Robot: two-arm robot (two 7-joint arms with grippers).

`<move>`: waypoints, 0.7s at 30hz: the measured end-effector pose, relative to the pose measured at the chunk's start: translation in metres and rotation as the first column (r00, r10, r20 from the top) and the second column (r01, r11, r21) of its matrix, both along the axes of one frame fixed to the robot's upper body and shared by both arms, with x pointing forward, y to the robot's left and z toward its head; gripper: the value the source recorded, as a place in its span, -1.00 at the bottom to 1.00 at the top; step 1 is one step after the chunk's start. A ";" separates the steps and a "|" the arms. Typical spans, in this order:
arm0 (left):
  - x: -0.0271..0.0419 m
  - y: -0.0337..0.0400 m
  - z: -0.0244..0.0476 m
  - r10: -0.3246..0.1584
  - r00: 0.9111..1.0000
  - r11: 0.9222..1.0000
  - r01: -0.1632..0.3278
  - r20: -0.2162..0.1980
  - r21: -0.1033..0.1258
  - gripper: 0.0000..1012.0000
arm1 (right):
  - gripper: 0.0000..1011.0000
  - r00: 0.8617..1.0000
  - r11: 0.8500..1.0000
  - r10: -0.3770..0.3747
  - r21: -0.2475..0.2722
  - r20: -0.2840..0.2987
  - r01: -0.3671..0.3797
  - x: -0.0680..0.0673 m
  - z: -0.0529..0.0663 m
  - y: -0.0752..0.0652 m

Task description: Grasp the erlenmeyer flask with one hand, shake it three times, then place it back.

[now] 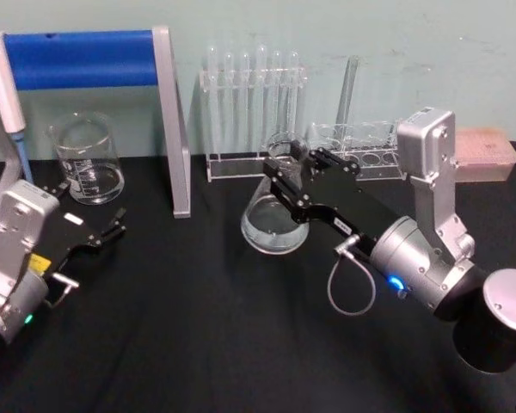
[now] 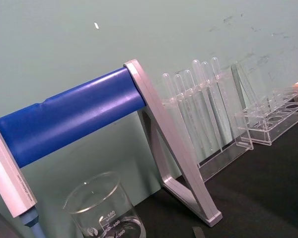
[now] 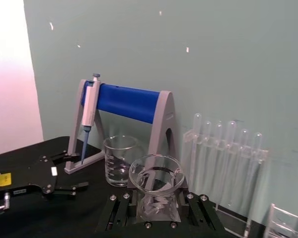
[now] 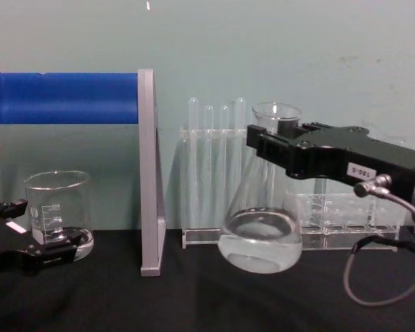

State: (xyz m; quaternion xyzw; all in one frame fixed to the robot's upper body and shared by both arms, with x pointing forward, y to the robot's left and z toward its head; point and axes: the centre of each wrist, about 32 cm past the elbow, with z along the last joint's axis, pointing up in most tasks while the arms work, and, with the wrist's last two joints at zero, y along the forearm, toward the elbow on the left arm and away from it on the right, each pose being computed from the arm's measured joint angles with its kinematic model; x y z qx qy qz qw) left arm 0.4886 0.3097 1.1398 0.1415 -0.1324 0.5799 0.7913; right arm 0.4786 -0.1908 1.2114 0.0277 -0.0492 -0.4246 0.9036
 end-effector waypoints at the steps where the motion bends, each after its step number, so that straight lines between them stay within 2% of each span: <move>1: 0.0000 0.0000 0.0000 0.000 1.000 1.000 0.000 0.000 0.000 0.98 | -0.11 1.000 1.000 0.003 0.000 -0.001 -0.003 0.001 0.000 0.000; 11: 0.0000 0.0000 0.0000 0.000 1.000 1.000 0.000 0.000 0.000 0.98 | -0.11 1.000 1.000 0.023 -0.004 -0.012 -0.023 0.004 -0.002 0.000; 21: 0.0000 0.0000 0.0000 0.000 1.000 1.000 0.000 0.000 0.000 0.98 | -0.11 0.996 0.996 0.084 -0.004 -0.012 -0.084 0.010 -0.013 -0.008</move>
